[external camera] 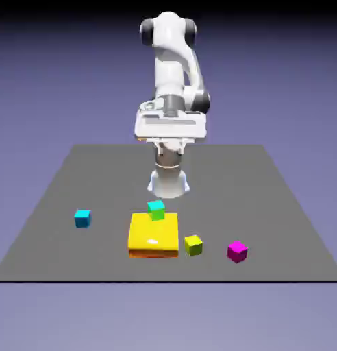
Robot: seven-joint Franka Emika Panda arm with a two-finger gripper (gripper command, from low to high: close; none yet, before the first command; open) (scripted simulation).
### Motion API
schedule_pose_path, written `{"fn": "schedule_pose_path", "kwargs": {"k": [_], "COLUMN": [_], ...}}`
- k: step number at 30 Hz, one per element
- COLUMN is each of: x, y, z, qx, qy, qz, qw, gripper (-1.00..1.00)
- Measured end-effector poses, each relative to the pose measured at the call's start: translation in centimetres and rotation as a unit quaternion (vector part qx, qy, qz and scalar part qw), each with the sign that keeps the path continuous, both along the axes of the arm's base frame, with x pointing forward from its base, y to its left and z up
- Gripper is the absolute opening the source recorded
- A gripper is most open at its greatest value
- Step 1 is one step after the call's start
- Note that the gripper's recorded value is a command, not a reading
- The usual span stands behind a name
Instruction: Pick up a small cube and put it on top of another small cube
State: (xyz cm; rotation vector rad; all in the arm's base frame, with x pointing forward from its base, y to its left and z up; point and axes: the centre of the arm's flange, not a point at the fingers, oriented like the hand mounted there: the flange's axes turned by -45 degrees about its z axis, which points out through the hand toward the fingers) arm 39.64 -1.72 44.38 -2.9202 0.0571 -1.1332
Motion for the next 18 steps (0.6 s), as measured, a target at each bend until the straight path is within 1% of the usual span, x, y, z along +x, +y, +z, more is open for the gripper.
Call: {"fn": "schedule_pose_path", "kwargs": {"k": [4, 8, 11, 13, 15, 16, 18], "x": [1.1, 0.1, -1.9, -4.5, -5.9, -8.0, -10.4], "y": [-7.3, -14.6, -19.7, -23.7, -25.5, -27.9, -30.0], "z": [-5.2, -10.8, -14.9, -17.4, -19.8, -21.0, -23.0], "qx": [0.083, 0.157, 0.206, 0.237, 0.259, 0.274, 0.292], "qy": [0.089, 0.168, 0.218, 0.243, 0.270, 0.276, 0.294], "qz": [-0.127, -0.257, -0.353, -0.426, -0.472, -0.512, -0.563], "qw": [0.984, 0.939, 0.886, 0.839, 0.799, 0.766, 0.715], "gripper": [0.00, 0.00, 0.00, 0.00, 0.00, 0.00, 0.00]}}
